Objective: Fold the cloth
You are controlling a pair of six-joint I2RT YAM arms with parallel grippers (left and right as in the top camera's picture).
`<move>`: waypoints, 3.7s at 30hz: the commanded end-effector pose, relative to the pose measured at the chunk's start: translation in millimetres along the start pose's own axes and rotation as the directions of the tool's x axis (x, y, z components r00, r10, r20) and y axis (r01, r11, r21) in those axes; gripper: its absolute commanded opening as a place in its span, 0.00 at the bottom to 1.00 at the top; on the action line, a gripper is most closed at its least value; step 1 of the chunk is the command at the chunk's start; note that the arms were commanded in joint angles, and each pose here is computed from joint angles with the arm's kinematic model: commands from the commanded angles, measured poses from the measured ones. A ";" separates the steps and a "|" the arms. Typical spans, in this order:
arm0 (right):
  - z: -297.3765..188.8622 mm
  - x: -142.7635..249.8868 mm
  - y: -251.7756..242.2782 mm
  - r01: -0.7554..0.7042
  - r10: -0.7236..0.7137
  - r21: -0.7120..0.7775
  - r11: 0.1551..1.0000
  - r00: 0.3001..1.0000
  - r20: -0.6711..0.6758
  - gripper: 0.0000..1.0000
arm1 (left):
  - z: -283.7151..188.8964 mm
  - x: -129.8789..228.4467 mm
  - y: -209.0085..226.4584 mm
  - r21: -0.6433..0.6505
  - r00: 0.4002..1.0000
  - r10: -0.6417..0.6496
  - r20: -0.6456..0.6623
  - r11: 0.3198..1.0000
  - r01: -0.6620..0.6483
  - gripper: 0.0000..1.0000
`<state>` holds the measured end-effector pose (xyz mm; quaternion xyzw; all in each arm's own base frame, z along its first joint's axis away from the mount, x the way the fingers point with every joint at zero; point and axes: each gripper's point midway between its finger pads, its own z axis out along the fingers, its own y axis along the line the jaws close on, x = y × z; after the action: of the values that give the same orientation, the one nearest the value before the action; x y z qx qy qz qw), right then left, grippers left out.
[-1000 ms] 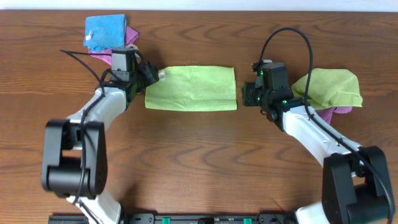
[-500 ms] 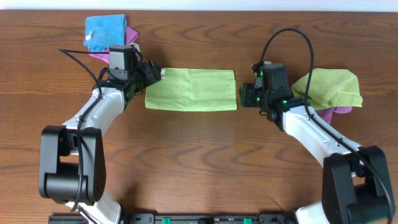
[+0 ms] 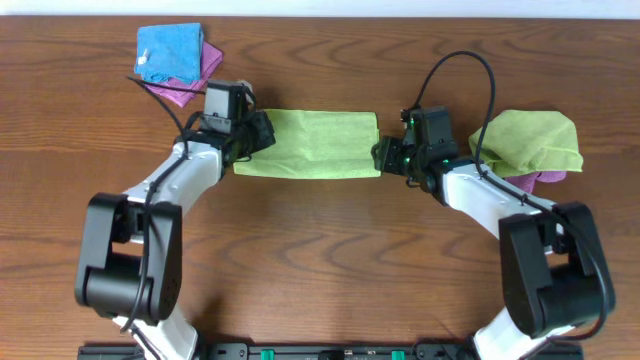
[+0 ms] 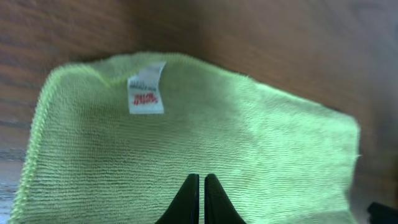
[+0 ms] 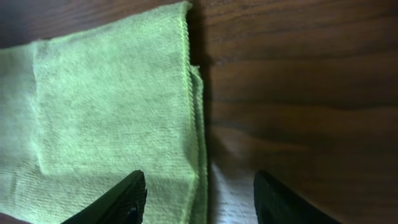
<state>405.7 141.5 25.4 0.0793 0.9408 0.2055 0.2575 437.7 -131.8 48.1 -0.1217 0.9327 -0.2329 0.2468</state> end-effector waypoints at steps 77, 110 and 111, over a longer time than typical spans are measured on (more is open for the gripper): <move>-0.3 36.5 10.4 -0.028 0.011 -0.095 0.995 0.985 -0.172 0.38 | -17.1 32.6 59.7 -0.078 0.947 -0.258 -0.191 0.966 0.248 0.06; -30.8 24.1 19.5 0.091 -0.106 -0.117 0.989 0.986 -0.125 0.01 | -48.4 34.2 51.0 -0.038 0.953 -0.202 -0.226 0.979 0.198 0.06; -32.4 23.3 20.4 0.093 -0.108 -0.119 0.989 0.987 -0.121 0.02 | -50.2 32.6 49.6 -0.034 0.955 -0.199 -0.220 0.980 0.196 0.06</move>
<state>366.1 158.9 35.9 0.0177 0.9482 0.2548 0.1887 376.7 -82.8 33.8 -0.1982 0.9410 -0.2567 0.0965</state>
